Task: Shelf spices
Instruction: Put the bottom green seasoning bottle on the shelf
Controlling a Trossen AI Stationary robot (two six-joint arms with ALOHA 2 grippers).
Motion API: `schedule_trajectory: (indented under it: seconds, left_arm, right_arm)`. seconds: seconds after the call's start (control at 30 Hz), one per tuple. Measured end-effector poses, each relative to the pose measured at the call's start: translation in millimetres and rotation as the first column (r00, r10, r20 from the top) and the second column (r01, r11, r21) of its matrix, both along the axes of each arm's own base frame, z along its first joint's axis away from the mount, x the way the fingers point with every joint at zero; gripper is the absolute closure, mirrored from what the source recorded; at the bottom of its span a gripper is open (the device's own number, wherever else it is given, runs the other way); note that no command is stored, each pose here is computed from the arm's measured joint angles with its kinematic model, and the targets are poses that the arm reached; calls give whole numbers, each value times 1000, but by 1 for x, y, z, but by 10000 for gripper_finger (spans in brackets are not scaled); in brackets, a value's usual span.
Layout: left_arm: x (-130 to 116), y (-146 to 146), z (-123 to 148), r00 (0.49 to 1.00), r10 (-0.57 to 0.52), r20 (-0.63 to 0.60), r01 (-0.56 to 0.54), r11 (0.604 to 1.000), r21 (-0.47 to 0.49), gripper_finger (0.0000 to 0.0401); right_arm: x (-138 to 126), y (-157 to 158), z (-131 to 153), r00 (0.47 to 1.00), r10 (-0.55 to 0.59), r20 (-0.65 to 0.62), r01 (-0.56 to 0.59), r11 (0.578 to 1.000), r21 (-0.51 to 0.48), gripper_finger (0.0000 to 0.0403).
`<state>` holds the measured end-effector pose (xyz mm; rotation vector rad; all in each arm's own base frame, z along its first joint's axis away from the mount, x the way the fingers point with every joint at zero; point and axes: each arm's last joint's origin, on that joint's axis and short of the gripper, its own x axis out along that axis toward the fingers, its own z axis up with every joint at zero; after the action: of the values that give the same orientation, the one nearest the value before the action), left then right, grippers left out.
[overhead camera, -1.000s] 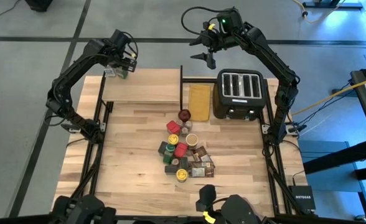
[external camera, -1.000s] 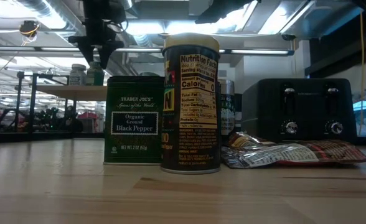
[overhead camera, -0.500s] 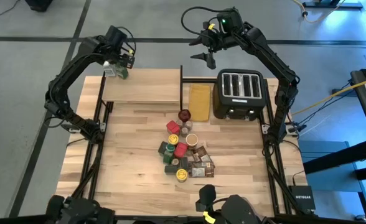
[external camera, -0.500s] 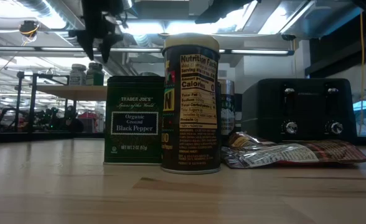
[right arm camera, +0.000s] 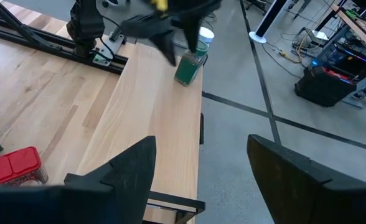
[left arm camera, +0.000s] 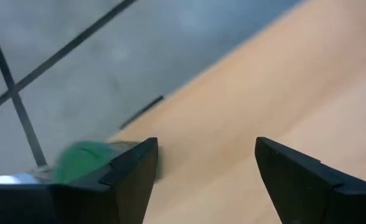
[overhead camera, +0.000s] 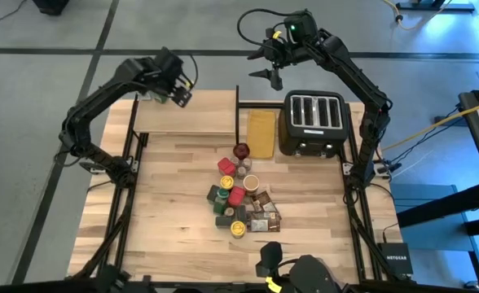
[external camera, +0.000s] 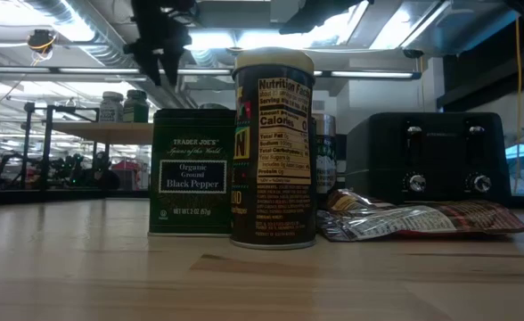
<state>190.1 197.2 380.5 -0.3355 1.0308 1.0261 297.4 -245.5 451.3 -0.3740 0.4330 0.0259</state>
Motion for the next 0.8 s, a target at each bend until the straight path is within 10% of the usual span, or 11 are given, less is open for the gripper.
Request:
schedule_trajectory:
  seconds: [0.8]
  left_arm:
    - [-1,16,-58,989,60,-137,-55,998,40,138]
  right_arm:
    - [0,1,1,999,34,19,-34,999,25,144]
